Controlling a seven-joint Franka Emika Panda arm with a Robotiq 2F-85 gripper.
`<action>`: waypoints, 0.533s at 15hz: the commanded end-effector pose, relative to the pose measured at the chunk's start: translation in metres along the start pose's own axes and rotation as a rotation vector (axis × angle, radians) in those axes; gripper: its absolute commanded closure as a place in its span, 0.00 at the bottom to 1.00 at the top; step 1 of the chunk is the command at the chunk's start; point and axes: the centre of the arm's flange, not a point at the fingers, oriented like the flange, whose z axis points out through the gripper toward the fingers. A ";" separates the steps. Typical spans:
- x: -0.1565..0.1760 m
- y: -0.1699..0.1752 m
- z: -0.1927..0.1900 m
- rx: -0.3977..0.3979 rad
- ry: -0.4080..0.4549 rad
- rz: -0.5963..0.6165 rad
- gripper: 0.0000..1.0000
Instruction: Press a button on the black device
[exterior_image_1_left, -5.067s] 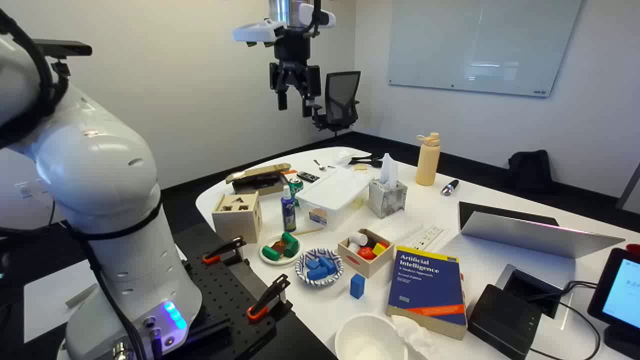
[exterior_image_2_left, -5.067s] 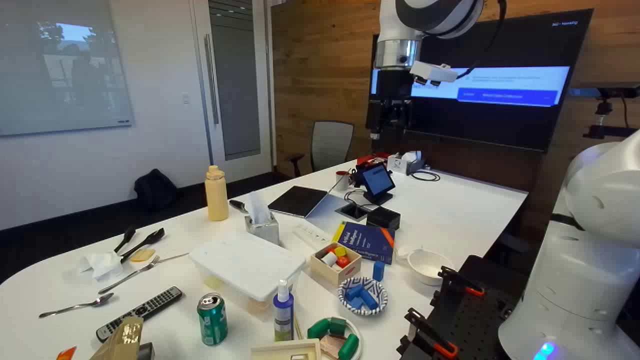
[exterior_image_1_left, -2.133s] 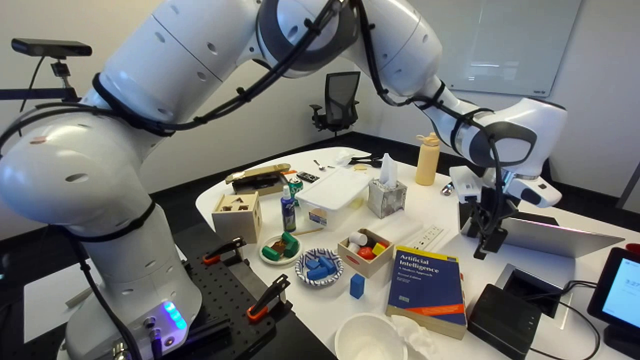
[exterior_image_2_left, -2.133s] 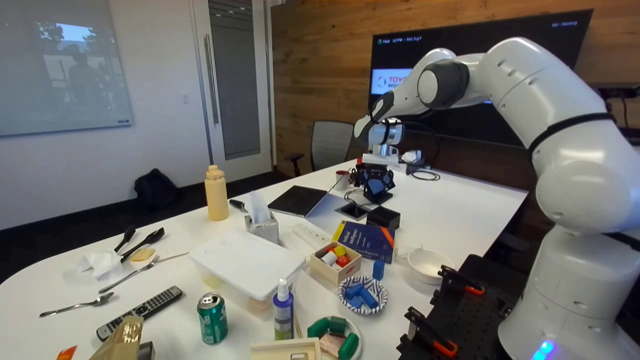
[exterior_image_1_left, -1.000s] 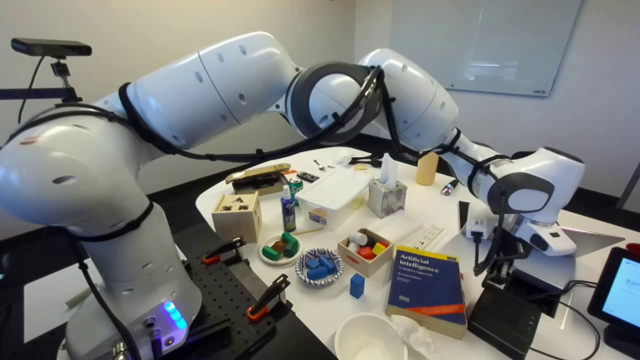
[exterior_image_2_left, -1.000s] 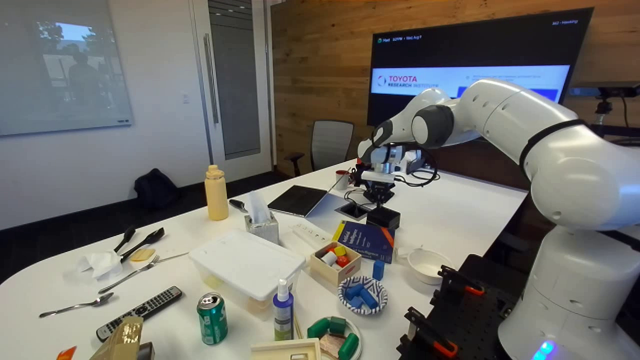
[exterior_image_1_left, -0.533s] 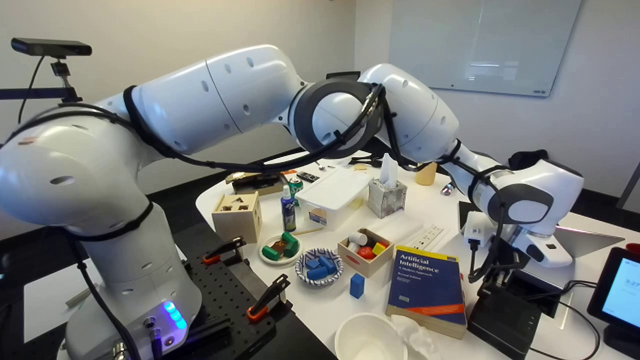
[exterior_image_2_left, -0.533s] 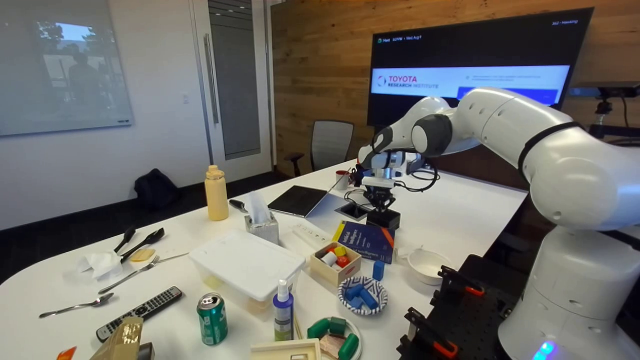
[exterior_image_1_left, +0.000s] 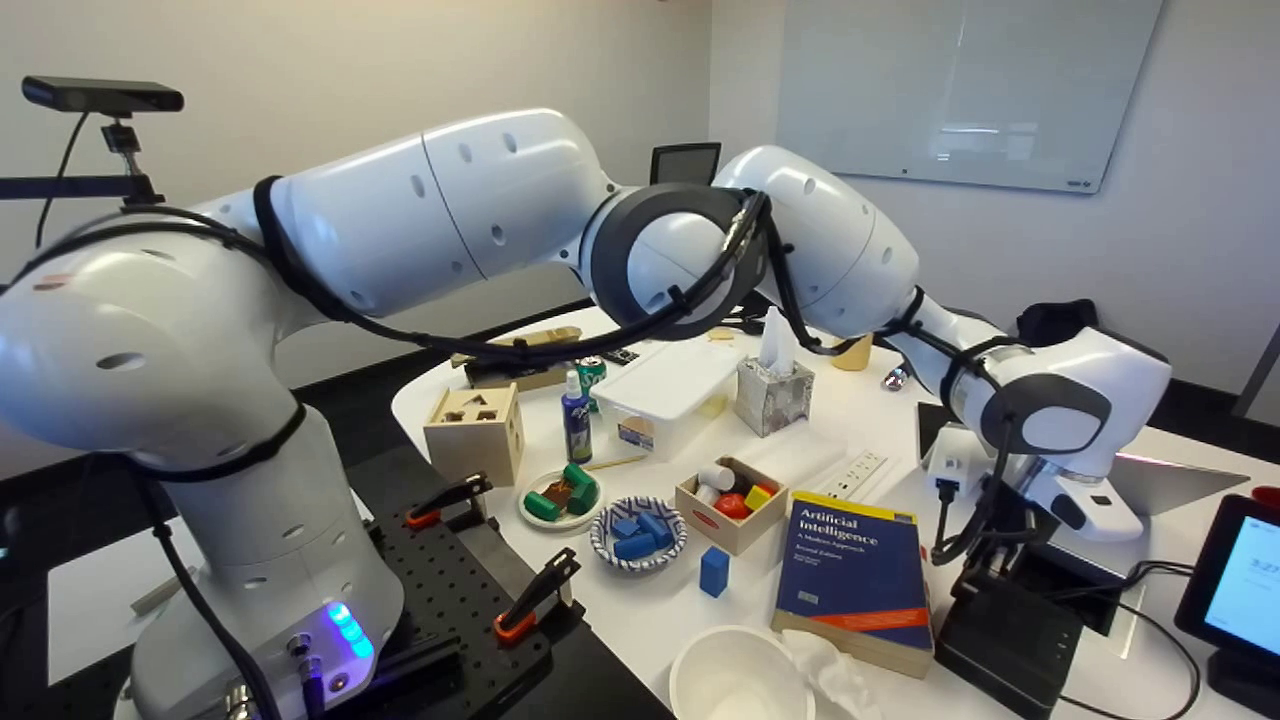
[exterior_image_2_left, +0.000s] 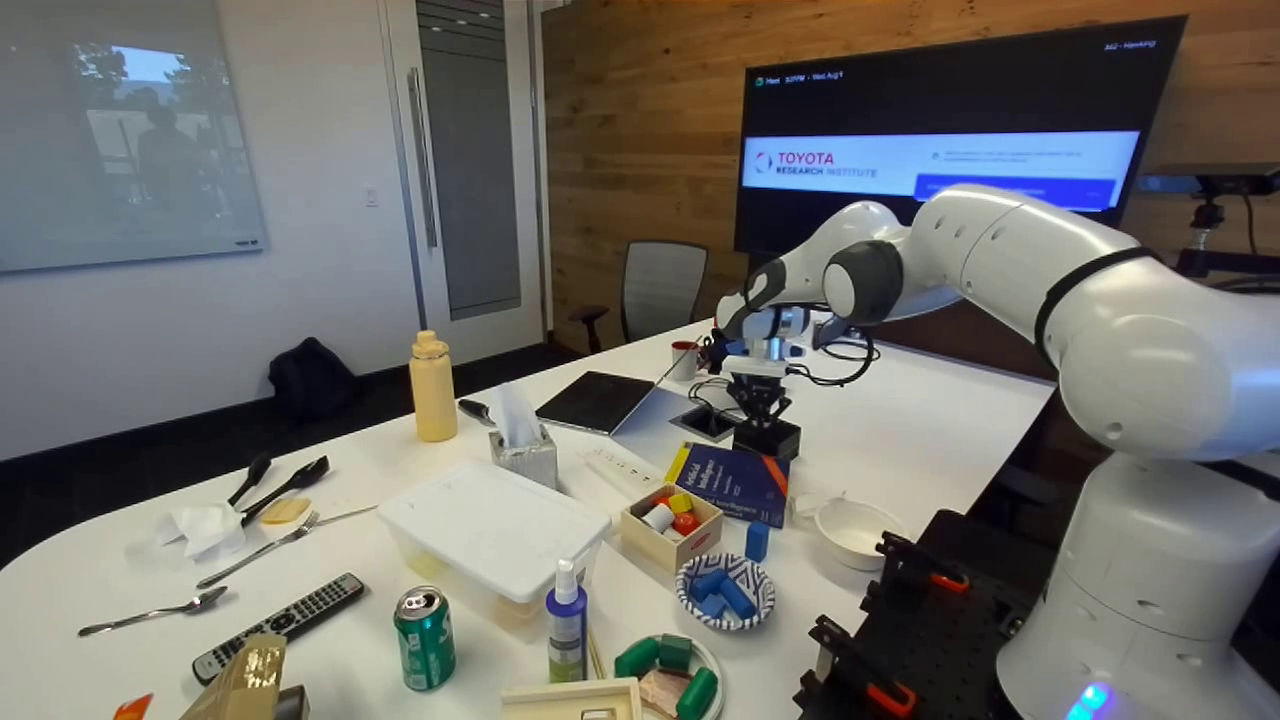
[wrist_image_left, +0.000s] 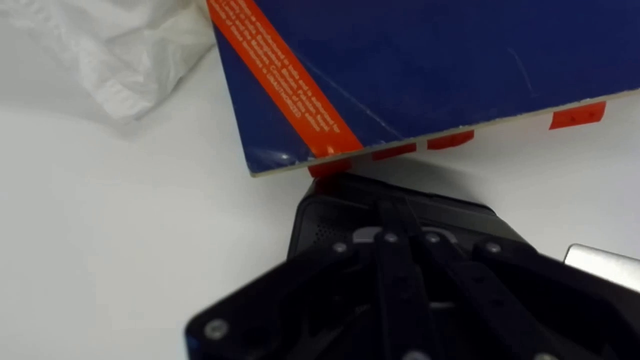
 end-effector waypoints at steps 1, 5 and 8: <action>0.013 -0.002 0.007 -0.022 -0.021 0.038 1.00; 0.015 0.001 0.010 -0.023 -0.021 0.041 1.00; 0.012 0.000 0.006 -0.008 -0.022 0.035 1.00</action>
